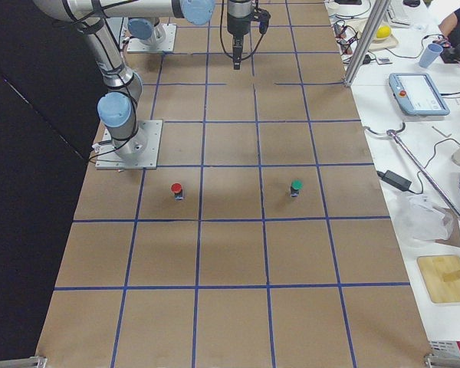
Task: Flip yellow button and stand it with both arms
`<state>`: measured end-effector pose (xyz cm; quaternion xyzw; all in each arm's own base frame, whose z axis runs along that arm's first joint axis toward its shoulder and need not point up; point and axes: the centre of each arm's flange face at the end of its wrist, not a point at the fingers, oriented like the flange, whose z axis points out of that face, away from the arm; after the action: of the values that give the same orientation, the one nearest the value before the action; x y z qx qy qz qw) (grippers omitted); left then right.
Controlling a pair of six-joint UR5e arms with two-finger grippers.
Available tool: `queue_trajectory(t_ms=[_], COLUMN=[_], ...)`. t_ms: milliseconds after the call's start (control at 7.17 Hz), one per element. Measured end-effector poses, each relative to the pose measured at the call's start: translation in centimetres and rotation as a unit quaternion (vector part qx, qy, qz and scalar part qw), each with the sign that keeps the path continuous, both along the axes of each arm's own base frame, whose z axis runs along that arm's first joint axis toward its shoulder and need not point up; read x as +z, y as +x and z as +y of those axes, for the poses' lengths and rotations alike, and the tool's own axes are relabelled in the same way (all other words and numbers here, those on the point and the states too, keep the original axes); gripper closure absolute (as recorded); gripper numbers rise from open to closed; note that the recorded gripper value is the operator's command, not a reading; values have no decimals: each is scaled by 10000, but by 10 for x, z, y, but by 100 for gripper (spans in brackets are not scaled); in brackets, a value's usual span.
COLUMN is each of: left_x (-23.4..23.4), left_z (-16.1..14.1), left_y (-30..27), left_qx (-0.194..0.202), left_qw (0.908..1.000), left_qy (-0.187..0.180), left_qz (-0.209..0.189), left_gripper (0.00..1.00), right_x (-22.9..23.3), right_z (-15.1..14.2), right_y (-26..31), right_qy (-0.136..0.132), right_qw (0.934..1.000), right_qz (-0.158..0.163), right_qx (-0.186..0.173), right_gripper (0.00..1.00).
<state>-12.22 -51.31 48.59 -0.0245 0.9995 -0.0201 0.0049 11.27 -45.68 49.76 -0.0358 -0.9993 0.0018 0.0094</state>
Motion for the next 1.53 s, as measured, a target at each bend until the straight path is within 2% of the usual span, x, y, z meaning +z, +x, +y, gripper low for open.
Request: queue_trajectory(t_ms=[279,558,698,977,1256,1535], left_x=[-4,-9,-18,-56,-100,-158], left_z=[1,0,-2,-14,-23,-12], left_y=[23,112,161,248,304,354], left_qx=[173,565,612,560,149,-104], left_qw=[9997,9972,9963,9949,9947,9937], left_qy=[174,490,605,826,999,1096], left_qz=[-11,45,72,148,195,193], left_gripper=[1,1,1,1,1,1], right_x=[-1,-2,-2,-2,-2,-1], right_z=[-1,-1,-1,0,0,0], right_y=[0,-1,-1,-2,-2,-2], right_qy=[-2,-1,1,0,-18,-30], right_qw=[10000,10000,10000,10000,10000,10000], right_qz=[15,46,37,56,69,80], right_qx=[1,-4,-9,-14,-25,-28], right_gripper=[0,0,0,0,0,0])
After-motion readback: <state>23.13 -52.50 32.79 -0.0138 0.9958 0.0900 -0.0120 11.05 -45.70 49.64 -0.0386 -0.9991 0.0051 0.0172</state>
